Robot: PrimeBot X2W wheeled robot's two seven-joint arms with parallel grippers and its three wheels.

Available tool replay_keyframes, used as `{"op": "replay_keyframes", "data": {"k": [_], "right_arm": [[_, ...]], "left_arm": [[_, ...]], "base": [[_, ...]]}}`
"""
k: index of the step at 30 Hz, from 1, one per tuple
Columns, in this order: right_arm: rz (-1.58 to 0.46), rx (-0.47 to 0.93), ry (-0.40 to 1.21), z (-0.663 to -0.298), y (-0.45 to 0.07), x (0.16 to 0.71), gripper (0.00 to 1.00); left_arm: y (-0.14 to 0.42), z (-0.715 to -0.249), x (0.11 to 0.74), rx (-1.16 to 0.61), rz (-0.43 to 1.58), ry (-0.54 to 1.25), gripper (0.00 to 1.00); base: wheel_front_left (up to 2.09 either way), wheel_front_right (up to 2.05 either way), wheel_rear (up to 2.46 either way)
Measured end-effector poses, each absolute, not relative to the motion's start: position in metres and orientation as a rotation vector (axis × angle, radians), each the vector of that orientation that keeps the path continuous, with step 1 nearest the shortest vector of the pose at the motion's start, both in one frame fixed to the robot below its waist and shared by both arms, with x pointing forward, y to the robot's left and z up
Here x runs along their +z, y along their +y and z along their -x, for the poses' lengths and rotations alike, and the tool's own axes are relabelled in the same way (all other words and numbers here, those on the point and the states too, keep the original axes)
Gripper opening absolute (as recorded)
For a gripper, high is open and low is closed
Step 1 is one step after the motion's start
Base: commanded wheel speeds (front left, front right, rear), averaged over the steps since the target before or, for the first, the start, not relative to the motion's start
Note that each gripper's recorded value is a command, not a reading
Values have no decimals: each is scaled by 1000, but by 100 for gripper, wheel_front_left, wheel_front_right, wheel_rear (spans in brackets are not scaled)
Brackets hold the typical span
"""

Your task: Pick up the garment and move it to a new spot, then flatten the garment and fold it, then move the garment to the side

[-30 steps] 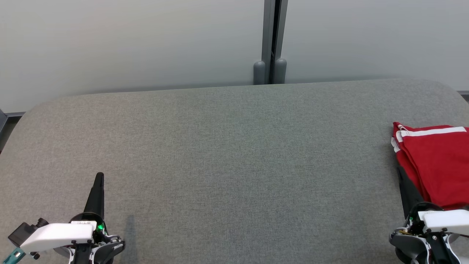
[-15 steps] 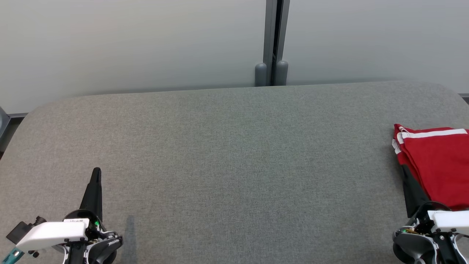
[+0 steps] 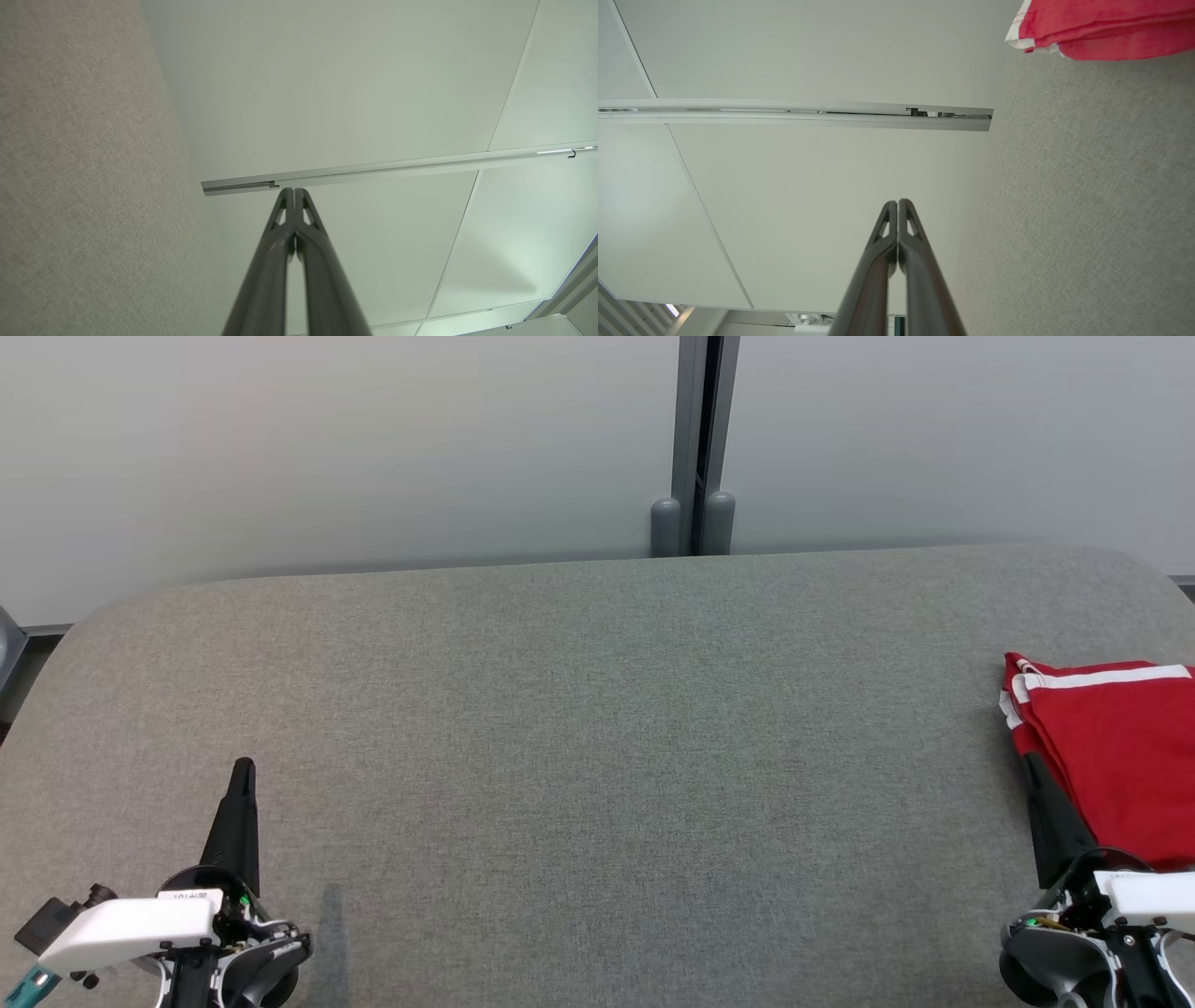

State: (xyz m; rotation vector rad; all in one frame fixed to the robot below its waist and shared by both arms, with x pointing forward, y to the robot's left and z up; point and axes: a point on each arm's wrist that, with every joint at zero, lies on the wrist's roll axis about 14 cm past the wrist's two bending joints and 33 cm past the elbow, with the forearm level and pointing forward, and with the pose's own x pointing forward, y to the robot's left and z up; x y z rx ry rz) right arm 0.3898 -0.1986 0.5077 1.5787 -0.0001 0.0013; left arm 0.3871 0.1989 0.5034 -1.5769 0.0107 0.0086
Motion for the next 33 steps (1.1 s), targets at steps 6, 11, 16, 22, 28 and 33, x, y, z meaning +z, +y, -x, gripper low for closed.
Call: {"op": "replay_keyframes", "data": {"k": [6,11,16,22,28,33], "right_arm": [[-1579,1,0,-390,-199,508,0],[-1579,1,0,-390,-199,508,0],[-1579,1,0,-390,-199,508,0],[-1579,1,0,-390,-199,508,0],[-1579,1,0,-390,-199,508,0],[-1579,1,0,-390,-199,508,0]], "left_arm": [[199,-387,503,8,1577,11,0],[199,-387,503,9,1577,11,0],[199,-387,503,8,1577,11,0],[199,-387,503,9,1577,11,0],[199,-387,503,9,1577,11,0],[199,-387,503,9,1577,11,0]], "base": [[0,0,0],[0,0,0],[0,0,0],[0,0,0],[0,0,0],[0,0,0]]}}
